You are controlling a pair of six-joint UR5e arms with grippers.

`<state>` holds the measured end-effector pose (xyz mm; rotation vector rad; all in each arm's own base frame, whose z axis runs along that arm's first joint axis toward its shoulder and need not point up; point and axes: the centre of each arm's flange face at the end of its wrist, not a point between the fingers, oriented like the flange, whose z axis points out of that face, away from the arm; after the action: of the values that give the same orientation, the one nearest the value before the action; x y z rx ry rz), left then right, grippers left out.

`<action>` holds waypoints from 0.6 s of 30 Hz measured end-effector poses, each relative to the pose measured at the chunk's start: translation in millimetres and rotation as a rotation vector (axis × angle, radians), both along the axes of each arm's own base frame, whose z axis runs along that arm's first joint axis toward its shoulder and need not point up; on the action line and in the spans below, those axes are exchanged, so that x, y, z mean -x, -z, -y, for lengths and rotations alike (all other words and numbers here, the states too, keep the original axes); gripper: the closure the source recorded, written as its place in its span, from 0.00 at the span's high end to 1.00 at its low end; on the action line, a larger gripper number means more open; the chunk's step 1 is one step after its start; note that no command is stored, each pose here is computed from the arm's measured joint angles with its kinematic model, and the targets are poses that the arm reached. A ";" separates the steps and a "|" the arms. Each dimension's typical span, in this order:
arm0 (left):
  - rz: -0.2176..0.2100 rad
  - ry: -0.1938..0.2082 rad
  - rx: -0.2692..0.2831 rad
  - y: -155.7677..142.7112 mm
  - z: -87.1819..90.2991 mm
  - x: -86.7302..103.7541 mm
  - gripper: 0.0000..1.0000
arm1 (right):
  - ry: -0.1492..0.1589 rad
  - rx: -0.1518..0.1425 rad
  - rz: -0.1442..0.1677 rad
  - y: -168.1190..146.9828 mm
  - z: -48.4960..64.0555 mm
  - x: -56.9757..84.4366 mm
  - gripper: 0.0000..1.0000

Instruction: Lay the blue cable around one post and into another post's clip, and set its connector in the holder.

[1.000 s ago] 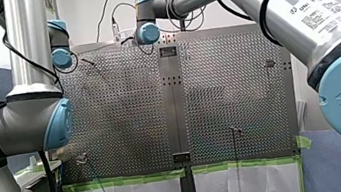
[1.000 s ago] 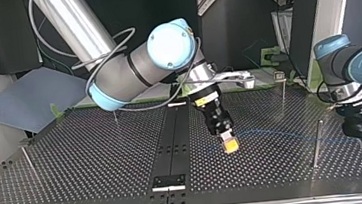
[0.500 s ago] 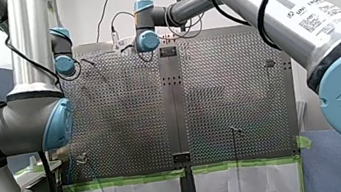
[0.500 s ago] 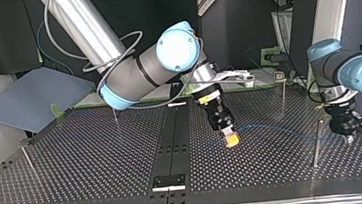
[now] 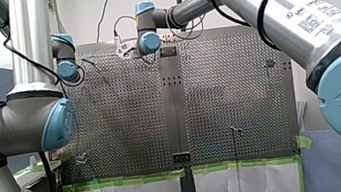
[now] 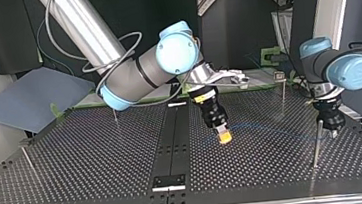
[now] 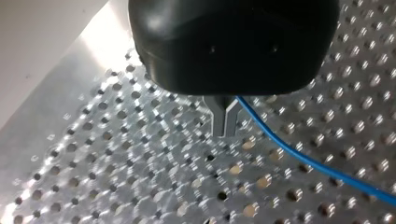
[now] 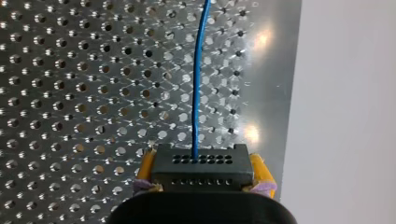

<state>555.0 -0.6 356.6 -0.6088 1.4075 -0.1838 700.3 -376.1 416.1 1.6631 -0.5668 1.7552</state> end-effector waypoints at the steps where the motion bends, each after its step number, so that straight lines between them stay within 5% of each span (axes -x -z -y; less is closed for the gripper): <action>1: 0.004 0.008 0.006 1.8 1.3 1.1 0.00 | 0.001 -0.004 -0.006 0.9 0.2 0.8 0.00; 14: 0.107 0.138 0.089 5.0 15.2 -2.0 0.04 | 0.006 -0.027 -0.037 6.3 1.8 5.0 0.00; 18: 0.148 0.182 0.111 0.8 18.1 -5.6 0.35 | 0.008 -0.031 -0.043 7.2 2.8 6.3 0.00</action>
<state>560.7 -18.7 355.8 -0.5466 1.3147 -0.4454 694.0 -378.9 408.9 1.7136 -0.5836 1.7089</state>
